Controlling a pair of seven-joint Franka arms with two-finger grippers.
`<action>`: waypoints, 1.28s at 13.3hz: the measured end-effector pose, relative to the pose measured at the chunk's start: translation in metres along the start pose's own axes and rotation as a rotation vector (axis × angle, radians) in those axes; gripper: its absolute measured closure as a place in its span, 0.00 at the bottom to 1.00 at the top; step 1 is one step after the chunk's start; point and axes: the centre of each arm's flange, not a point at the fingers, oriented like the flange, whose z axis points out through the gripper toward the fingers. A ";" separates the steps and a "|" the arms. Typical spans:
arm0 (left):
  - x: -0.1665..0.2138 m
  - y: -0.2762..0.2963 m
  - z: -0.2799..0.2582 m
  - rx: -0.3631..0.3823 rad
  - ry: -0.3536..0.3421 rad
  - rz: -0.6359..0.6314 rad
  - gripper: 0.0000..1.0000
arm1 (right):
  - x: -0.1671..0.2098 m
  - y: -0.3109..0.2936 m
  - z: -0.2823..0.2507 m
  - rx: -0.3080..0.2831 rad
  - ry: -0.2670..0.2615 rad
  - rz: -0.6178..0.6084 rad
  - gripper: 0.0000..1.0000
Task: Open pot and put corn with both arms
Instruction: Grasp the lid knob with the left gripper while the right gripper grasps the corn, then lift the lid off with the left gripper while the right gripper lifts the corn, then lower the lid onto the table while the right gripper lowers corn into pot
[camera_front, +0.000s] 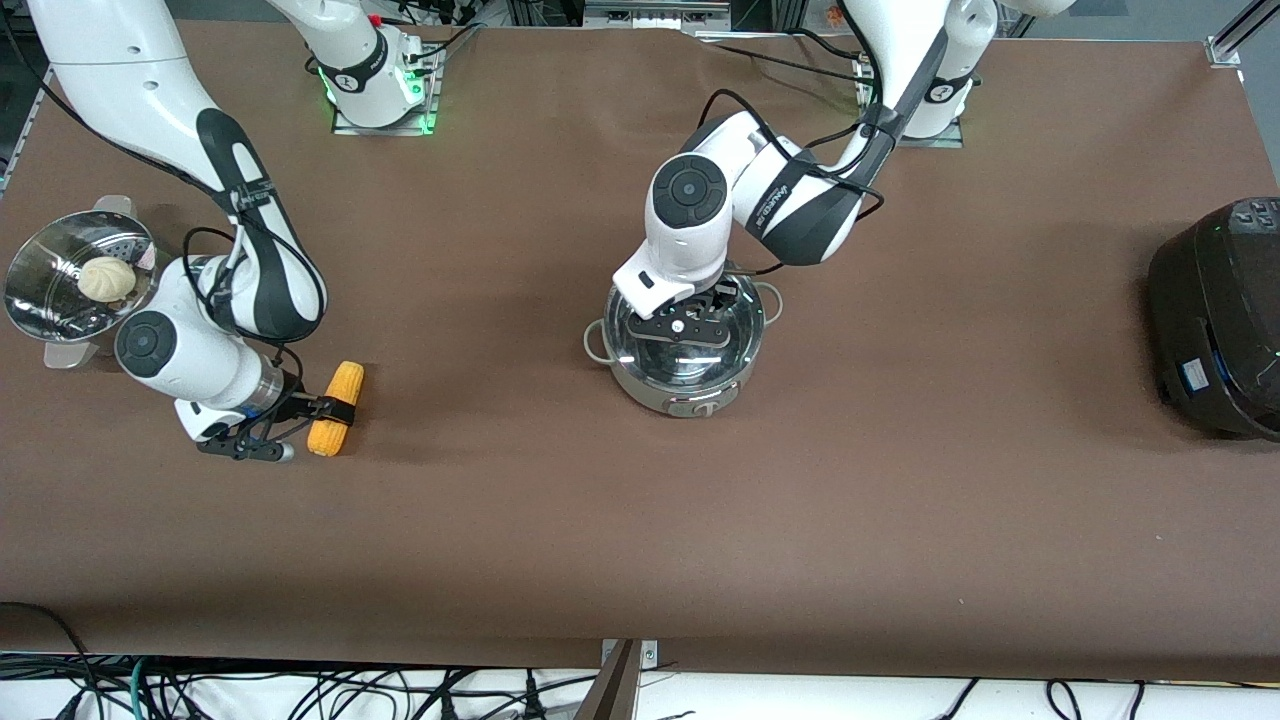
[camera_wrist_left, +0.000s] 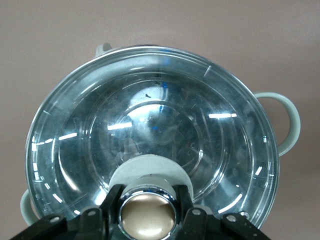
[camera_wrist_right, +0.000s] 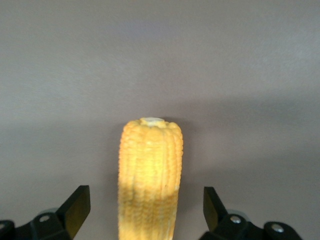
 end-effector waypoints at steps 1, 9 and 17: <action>0.000 0.000 -0.001 -0.001 0.001 -0.001 0.50 | -0.005 0.002 0.011 -0.001 0.007 0.001 0.00; 0.044 -0.186 -0.142 0.000 -0.006 -0.031 0.50 | -0.010 -0.036 -0.040 0.024 -0.068 -0.033 0.55; 0.071 -0.415 -0.011 -0.010 -0.105 0.109 0.50 | -0.109 -0.351 -0.280 0.110 -0.094 0.070 0.68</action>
